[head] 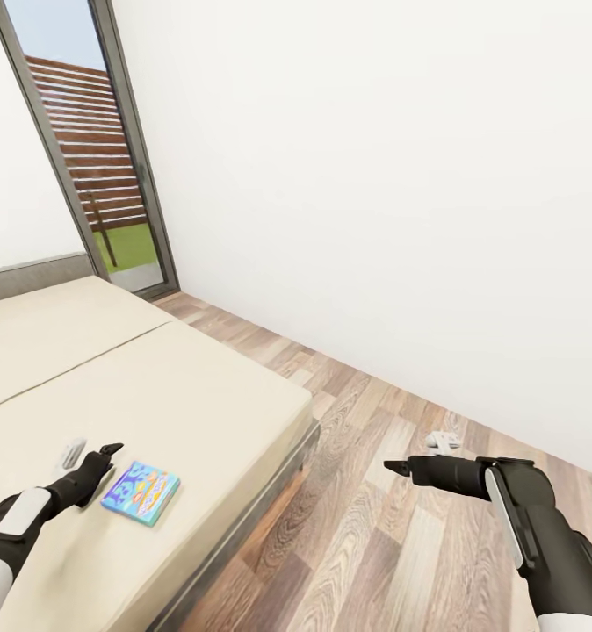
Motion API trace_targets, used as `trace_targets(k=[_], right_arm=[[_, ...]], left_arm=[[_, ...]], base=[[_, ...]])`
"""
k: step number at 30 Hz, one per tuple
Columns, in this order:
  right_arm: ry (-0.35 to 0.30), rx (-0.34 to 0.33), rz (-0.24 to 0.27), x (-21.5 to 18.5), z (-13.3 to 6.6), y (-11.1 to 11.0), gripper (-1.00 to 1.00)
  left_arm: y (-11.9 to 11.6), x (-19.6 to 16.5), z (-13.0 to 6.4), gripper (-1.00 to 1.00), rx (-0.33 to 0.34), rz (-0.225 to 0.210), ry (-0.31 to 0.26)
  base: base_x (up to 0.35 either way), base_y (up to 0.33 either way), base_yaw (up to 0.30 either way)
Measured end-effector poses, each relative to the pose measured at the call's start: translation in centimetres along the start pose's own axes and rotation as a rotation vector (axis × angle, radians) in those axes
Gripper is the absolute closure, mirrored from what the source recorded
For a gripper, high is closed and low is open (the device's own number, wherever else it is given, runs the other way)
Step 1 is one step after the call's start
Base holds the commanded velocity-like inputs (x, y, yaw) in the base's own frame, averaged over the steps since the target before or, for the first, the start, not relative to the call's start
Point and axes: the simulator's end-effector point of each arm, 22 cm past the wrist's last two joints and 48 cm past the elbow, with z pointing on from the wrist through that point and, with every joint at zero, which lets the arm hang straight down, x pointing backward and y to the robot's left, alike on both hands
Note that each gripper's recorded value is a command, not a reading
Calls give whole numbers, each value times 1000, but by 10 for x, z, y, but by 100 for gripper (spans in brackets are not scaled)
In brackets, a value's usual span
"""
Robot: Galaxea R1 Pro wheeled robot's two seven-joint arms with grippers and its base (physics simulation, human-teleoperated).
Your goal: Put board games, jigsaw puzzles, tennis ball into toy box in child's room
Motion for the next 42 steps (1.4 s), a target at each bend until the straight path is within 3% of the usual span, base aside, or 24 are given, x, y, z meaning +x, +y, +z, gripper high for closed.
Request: trace_targets(k=[14, 42], right_arm=[[-1, 0, 1, 0, 0, 0, -100], [3, 5, 1, 1, 1, -2, -100]], left_arm=[[-2, 4, 1, -100, 16, -3, -1], [-18, 28, 6, -100, 62, -44, 31]], base=[[0, 0, -134], [0, 0, -10]])
